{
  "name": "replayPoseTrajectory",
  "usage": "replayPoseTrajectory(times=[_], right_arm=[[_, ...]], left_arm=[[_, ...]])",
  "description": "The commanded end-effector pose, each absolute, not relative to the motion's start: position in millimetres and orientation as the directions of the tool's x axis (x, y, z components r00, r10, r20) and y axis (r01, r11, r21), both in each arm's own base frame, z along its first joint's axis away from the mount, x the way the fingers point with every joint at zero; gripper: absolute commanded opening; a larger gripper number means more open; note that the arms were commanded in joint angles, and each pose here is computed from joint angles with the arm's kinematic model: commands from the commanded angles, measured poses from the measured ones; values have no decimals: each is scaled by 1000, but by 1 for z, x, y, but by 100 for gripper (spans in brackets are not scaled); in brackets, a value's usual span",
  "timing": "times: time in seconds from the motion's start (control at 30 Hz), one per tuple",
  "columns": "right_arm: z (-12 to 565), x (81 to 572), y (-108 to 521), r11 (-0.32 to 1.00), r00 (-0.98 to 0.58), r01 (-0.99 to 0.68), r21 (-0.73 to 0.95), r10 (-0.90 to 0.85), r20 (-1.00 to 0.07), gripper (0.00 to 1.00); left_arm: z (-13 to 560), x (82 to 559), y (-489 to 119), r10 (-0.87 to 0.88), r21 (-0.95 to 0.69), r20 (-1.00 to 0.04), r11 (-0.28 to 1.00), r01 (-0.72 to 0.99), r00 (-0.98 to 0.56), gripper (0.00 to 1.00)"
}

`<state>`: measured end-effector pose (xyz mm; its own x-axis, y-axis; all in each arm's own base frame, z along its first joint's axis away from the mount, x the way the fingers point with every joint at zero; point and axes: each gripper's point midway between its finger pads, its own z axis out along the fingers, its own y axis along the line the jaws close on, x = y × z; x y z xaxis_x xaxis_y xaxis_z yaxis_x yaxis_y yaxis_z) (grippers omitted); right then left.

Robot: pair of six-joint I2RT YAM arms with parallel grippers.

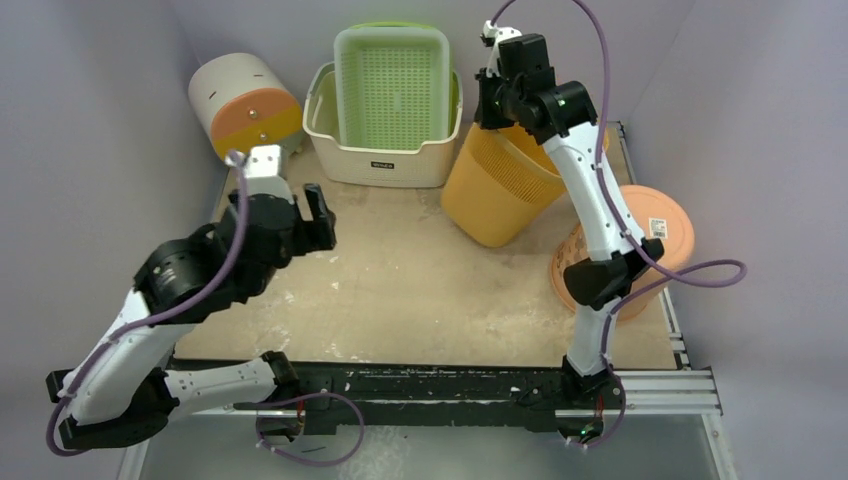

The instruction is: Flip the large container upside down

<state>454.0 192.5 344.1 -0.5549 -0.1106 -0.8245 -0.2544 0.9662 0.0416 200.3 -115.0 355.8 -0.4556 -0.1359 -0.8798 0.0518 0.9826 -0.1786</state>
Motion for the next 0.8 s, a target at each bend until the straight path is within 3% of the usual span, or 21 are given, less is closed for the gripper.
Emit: replayPoseTrajectory(times=[0.0,0.13,0.3,0.43,0.77], right_arm=[[424,385,228,907,-489,-345,241,45,-871,0],[448,341,262,794,-512,-450,409,147,-847,0],[489,291,311,511,-548,-588,628,319,-773,0],[489,269,346,322,-597,-609,724,415,-687,0],[499,258,399,-85,-544,-719,690,687,-482,0]], left_arm=[[415,199,-58,-204,-177,-938,977,-116,-281,79],[443,193,-23,-221,-180,-958,960,-216,-182,80],[461,182,-2,-305,-273,-946,932,-238,-109,80],[473,175,11,-346,-321,-936,915,-243,-69,78],[494,183,-8,-358,-341,-931,922,-183,-69,77]])
